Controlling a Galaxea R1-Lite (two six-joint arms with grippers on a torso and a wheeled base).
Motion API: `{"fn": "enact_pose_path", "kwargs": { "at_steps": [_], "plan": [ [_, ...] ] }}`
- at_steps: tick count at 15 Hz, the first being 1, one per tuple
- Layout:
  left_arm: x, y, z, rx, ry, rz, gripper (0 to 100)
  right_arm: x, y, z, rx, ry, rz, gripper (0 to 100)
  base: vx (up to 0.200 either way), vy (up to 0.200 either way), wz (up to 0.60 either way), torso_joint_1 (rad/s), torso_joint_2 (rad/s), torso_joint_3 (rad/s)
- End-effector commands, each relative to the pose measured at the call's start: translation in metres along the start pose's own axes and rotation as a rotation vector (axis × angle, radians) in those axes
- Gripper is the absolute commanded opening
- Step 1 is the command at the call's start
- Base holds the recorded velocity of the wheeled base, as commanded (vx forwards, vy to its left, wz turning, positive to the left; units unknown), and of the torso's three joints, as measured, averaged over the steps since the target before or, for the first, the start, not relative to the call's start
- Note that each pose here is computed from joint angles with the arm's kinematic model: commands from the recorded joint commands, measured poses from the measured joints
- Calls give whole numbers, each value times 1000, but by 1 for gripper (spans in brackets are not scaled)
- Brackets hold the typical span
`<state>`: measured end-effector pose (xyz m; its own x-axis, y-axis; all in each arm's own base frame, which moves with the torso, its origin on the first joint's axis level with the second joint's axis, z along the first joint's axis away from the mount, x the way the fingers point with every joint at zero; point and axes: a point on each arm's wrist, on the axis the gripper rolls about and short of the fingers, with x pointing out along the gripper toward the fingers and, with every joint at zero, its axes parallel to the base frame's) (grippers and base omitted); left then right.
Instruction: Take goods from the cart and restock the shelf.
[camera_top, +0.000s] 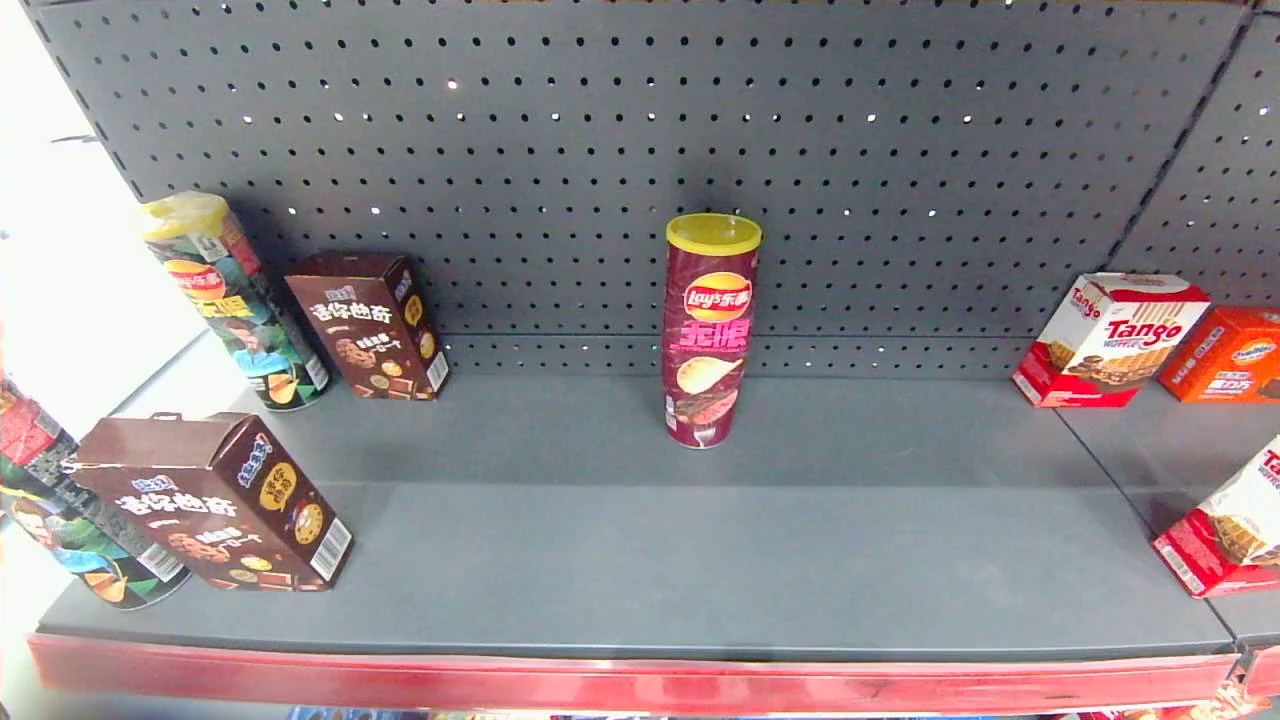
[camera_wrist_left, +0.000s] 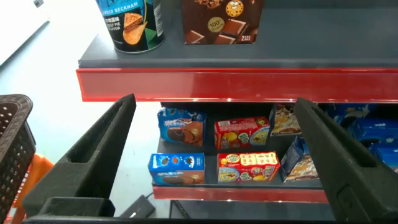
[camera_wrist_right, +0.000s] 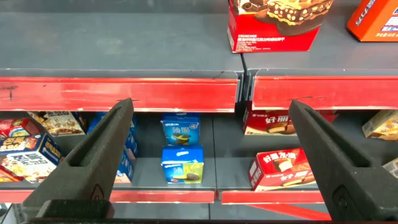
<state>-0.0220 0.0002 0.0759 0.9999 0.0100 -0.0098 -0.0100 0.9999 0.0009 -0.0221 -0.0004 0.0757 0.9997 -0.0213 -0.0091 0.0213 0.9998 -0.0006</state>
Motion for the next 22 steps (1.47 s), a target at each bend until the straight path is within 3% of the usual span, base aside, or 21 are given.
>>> {"fn": "enact_pose_path", "kwargs": {
  "at_steps": [1, 7, 19, 22],
  "plan": [
    [0, 0, 0, -1, -1, 1, 100, 0, 0, 0, -1, 2, 0, 100, 0, 0, 0, 0, 0, 0],
    [0, 0, 0, -1, -1, 2, 100, 0, 0, 0, -4, 0, 0, 100, 0, 0, 0, 0, 0, 0],
    [0, 0, 0, -1, -1, 2, 100, 0, 0, 0, 0, 0, -2, 100, 0, 0, 600, 4, 3, 3],
    [0, 0, 0, -1, -1, 2, 100, 0, 0, 0, 0, 0, -2, 100, 0, 0, 0, 0, 0, 0]
  ]
}}
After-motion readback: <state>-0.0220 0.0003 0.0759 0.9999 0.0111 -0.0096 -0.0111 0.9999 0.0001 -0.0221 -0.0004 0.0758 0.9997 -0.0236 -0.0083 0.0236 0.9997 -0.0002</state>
